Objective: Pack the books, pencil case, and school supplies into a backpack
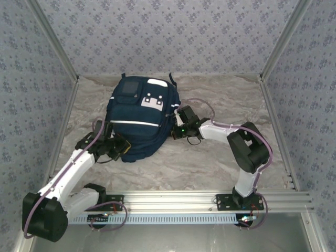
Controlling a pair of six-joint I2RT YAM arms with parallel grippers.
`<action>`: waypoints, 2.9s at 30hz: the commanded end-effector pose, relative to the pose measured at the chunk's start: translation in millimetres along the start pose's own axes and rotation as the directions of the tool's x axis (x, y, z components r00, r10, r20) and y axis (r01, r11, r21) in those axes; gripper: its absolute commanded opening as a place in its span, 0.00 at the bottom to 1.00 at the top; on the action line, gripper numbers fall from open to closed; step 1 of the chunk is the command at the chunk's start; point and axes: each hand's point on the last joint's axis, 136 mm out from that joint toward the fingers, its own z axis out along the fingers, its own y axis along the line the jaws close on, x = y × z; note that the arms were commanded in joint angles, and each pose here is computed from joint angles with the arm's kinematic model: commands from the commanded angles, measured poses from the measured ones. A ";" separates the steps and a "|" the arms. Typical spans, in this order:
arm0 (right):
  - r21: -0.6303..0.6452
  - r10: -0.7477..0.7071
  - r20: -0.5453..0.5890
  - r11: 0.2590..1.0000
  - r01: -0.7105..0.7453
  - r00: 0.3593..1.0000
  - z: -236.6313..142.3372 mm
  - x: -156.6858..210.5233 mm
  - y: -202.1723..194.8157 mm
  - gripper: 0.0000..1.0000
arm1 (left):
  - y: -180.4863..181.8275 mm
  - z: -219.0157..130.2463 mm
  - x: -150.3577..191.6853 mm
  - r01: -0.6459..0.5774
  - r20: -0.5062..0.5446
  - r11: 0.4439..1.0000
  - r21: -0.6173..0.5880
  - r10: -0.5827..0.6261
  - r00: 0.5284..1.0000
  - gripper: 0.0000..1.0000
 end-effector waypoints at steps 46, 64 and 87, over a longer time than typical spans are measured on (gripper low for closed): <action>0.505 0.251 0.575 0.640 -0.579 0.779 -194.0 32.2 -184.3 0.59 | -123.2 107.5 123.6 -0.352 -0.222 0.933 0.069 0.358 0.907 0.00; 0.332 0.179 0.641 0.812 -0.480 0.746 -226.9 0.1 -135.4 0.82 | -115.4 69.5 139.9 -0.549 -0.204 0.824 0.141 0.567 0.798 0.55; 0.481 -0.339 0.688 0.875 -0.055 0.641 -251.8 -11.4 -105.5 1.00 | -86.9 -78.2 -81.5 -0.731 0.683 0.526 -0.436 0.722 0.112 0.98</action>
